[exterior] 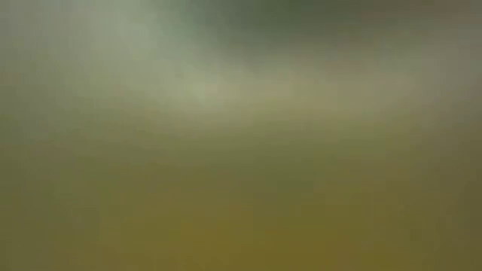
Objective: Sort Maruchan noodles
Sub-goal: Put the red noodle pack into the yellow bin
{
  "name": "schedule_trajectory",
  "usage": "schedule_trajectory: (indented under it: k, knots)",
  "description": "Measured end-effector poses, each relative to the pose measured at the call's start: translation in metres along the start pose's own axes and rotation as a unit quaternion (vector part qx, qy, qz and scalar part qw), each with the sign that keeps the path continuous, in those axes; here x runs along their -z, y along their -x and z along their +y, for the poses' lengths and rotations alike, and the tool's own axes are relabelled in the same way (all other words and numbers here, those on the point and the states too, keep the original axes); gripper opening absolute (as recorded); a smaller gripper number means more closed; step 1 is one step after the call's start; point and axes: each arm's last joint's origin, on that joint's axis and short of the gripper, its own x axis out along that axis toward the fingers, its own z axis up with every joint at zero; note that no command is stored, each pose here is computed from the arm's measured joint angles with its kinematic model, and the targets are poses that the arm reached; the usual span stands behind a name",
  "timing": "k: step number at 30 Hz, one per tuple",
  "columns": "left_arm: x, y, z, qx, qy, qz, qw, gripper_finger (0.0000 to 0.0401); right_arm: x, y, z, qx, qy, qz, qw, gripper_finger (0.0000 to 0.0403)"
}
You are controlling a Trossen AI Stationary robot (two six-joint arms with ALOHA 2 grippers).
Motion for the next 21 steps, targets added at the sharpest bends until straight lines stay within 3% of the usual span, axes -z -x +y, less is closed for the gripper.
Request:
schedule_trajectory:
  k: [21]
  knots:
    - [0.023,-0.021,-0.010,0.016,-0.017,0.003,1.000,0.0135,-0.001,-0.001,0.000,0.001,-0.024,-0.003,1.000,0.0243]
